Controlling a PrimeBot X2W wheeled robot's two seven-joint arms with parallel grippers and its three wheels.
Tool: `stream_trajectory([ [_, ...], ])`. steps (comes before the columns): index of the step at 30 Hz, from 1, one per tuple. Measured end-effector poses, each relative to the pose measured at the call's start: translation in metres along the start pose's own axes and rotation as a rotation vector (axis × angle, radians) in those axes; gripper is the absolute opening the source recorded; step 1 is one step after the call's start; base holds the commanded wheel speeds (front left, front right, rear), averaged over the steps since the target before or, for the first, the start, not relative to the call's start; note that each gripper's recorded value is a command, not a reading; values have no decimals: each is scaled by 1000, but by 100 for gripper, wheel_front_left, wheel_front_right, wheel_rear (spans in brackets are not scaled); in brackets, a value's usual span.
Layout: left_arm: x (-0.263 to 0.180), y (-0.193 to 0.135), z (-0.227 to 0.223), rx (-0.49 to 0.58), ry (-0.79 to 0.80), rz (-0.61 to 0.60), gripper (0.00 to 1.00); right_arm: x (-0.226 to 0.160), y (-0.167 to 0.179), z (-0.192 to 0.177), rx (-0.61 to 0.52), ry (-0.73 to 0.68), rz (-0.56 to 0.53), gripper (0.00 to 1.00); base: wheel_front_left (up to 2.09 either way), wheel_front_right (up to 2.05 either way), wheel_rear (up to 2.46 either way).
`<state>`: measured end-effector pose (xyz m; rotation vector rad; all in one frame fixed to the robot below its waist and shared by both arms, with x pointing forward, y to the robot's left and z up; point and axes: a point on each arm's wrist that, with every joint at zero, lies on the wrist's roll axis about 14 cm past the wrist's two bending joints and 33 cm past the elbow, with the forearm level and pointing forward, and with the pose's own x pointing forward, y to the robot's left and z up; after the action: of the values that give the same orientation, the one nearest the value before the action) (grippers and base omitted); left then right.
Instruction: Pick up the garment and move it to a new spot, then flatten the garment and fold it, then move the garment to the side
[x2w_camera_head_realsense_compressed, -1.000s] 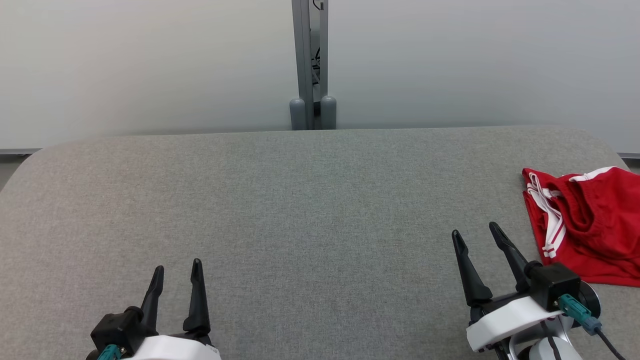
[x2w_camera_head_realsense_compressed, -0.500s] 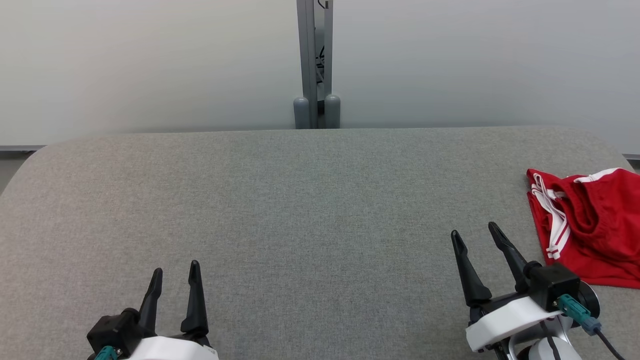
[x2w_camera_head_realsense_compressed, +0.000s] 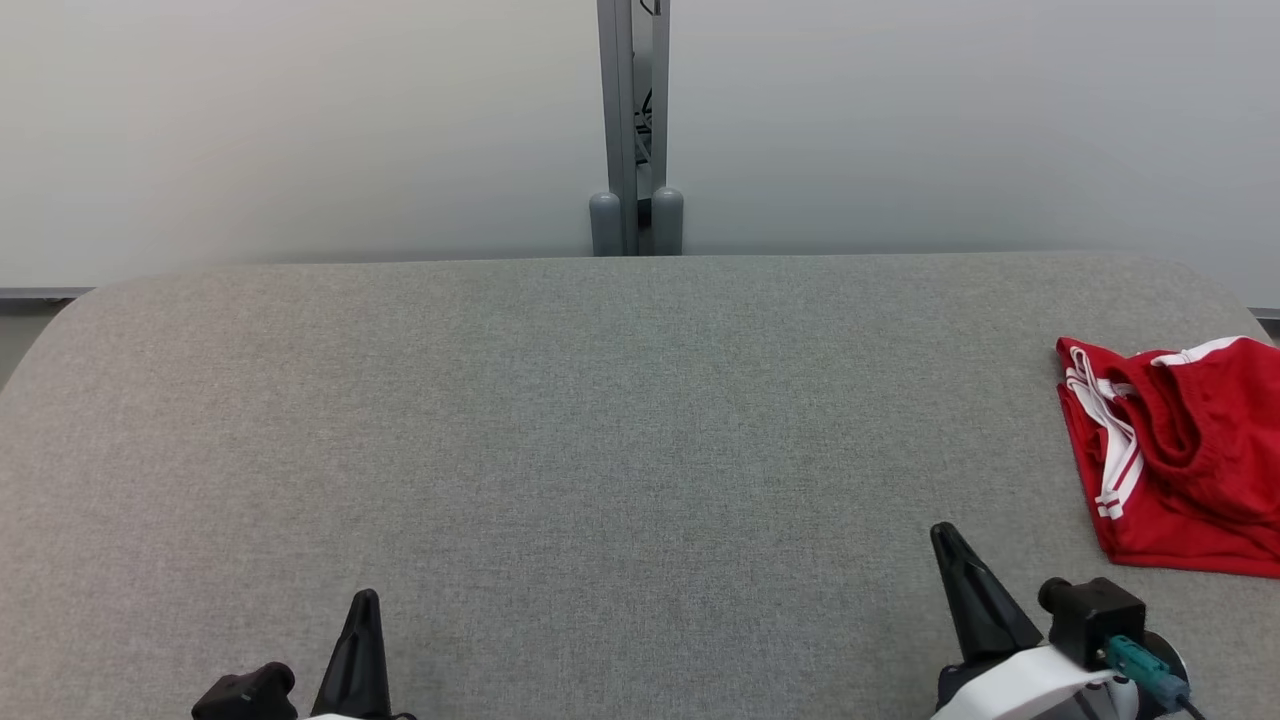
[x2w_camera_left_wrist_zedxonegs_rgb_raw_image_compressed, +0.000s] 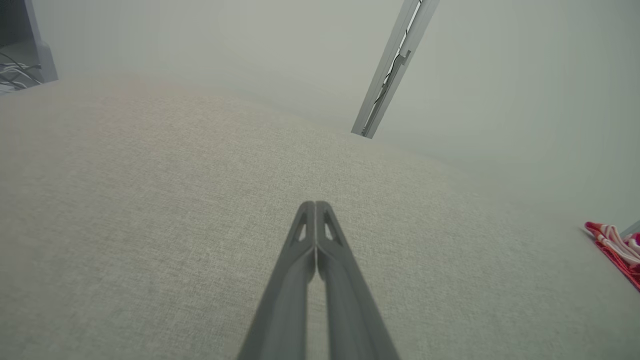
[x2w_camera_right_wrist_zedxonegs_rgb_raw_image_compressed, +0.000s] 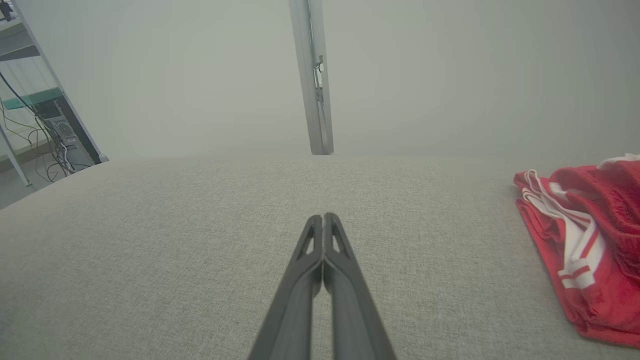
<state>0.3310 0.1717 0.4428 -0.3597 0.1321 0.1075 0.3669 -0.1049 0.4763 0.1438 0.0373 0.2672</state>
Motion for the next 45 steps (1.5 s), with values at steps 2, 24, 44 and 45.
stream_trajectory([
  [2, 0, 0, -3, -30, 13, 4, 0, -1, -6, -1, 37, 8, -24, 0, 0, 0, 0],
  [24, 18, -28, 3, -365, 43, -58, 0, -13, -69, 5, 444, 1, -245, 0, 0, 0, 0],
  [44, 30, -49, 10, -600, 69, -112, 0, -26, -105, 10, 738, -50, -340, 0, 0, 0, 0],
  [45, 31, -50, 10, -609, 69, -115, 0, -28, -106, 10, 752, -53, -345, 0, 0, 0, 0],
])
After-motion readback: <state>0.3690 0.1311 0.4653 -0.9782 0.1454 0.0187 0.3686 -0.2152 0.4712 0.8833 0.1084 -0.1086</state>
